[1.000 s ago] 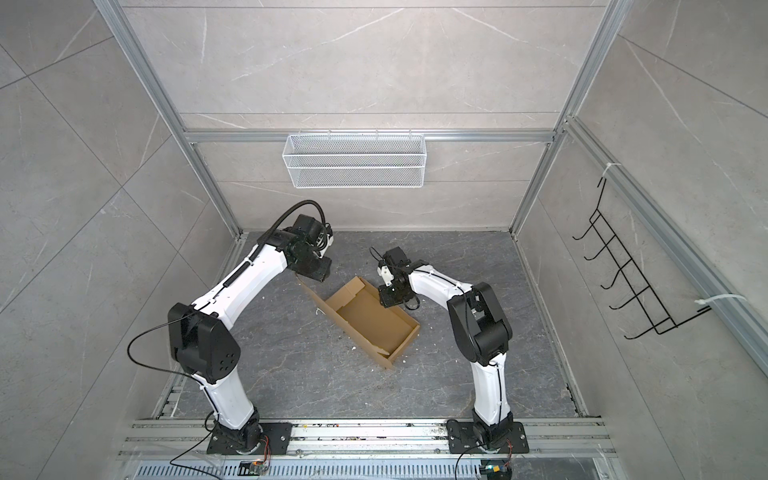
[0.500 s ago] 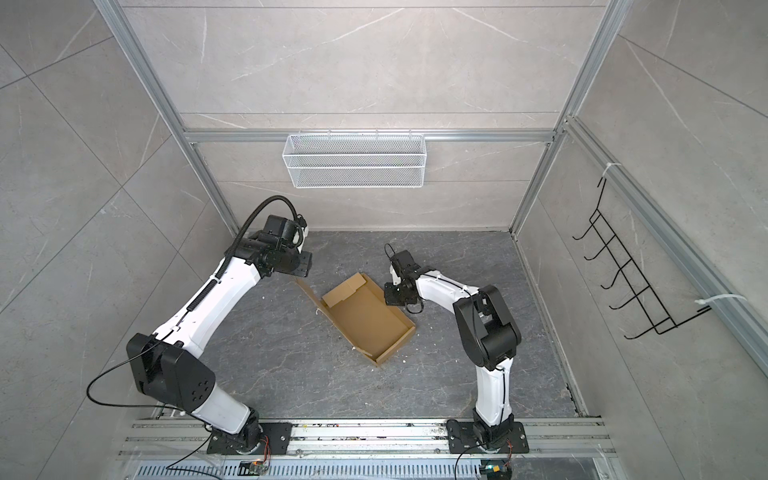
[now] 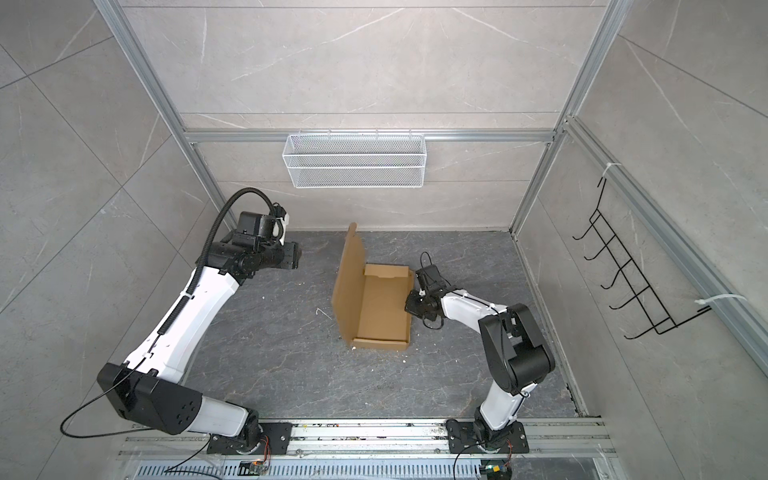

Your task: Fold the paper box

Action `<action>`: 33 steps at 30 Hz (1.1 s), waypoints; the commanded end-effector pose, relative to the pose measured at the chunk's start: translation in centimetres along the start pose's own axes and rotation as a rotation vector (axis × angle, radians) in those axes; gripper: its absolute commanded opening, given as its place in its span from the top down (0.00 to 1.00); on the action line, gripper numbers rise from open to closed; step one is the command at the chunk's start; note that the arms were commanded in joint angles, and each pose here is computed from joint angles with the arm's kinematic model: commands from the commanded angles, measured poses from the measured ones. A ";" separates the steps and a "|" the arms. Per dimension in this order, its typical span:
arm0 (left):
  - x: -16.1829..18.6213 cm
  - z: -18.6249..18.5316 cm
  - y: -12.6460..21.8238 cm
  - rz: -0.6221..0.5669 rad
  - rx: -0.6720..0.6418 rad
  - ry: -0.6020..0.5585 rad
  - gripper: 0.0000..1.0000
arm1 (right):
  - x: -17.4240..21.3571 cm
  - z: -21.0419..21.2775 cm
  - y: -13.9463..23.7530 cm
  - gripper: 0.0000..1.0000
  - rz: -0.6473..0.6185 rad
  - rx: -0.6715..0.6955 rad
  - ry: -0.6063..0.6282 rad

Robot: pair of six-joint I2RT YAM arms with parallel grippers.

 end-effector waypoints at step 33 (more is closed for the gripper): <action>16.1 2.2 0.9 0.163 0.119 0.536 0.32 | -4.6 2.8 11.3 0.43 -0.095 -0.061 0.413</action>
Point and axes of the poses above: each gripper's point midway between its finger pads, its own y axis back along the fingers, its own z axis along the line the jaws close on, x = y × z, the point moved 1 cm from there along y, back along the fingers, and after that the axes turned 1 degree about y, right-handed, at the moved point
